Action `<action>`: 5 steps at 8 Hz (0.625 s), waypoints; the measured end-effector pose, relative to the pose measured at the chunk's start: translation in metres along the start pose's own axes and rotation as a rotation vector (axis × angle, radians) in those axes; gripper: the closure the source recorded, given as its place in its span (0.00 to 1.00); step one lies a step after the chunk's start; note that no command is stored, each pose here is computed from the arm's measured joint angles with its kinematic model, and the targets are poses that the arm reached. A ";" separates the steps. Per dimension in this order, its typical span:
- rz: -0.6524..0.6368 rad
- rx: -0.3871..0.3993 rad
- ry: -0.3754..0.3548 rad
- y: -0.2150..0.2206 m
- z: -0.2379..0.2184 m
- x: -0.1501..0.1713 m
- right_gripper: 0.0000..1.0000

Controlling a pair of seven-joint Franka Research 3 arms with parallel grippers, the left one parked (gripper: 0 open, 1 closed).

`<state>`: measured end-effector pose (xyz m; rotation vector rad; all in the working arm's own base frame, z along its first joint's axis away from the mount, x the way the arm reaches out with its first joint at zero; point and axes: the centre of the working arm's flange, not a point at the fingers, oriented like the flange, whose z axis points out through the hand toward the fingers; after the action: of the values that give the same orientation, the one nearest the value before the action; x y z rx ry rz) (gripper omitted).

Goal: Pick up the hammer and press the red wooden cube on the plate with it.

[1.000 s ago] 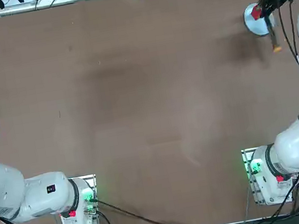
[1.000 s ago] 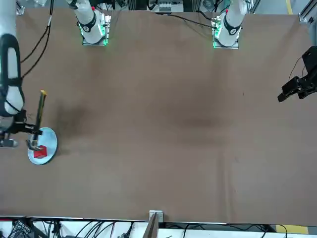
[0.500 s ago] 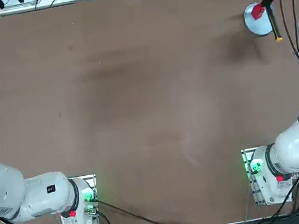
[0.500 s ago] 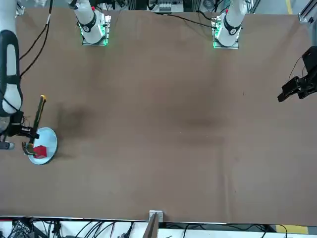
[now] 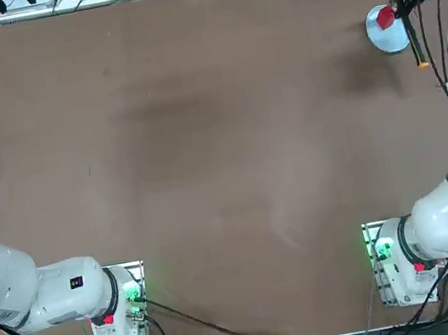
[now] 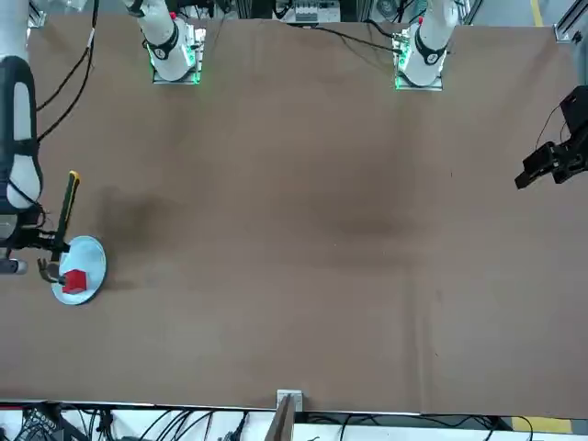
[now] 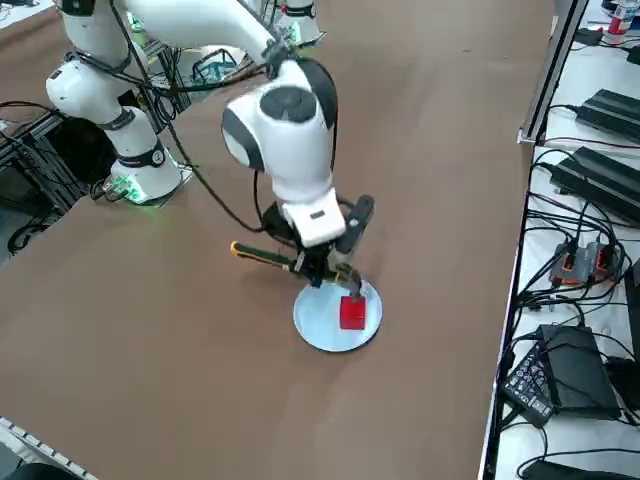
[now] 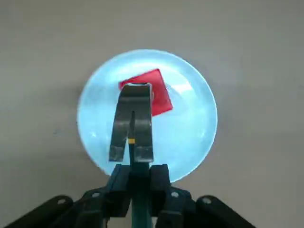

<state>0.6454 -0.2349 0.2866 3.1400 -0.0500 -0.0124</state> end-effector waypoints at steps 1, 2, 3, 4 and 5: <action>0.001 -0.006 -0.005 0.002 0.012 0.000 0.79; -0.002 -0.009 0.002 0.000 0.012 0.002 0.79; -0.010 -0.012 0.020 -0.004 0.001 0.006 0.79; -0.019 -0.015 0.045 -0.009 -0.017 0.010 0.79; -0.027 -0.013 0.061 -0.013 -0.037 0.012 0.79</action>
<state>0.6578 -0.2222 0.3233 3.1258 -0.0070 0.0825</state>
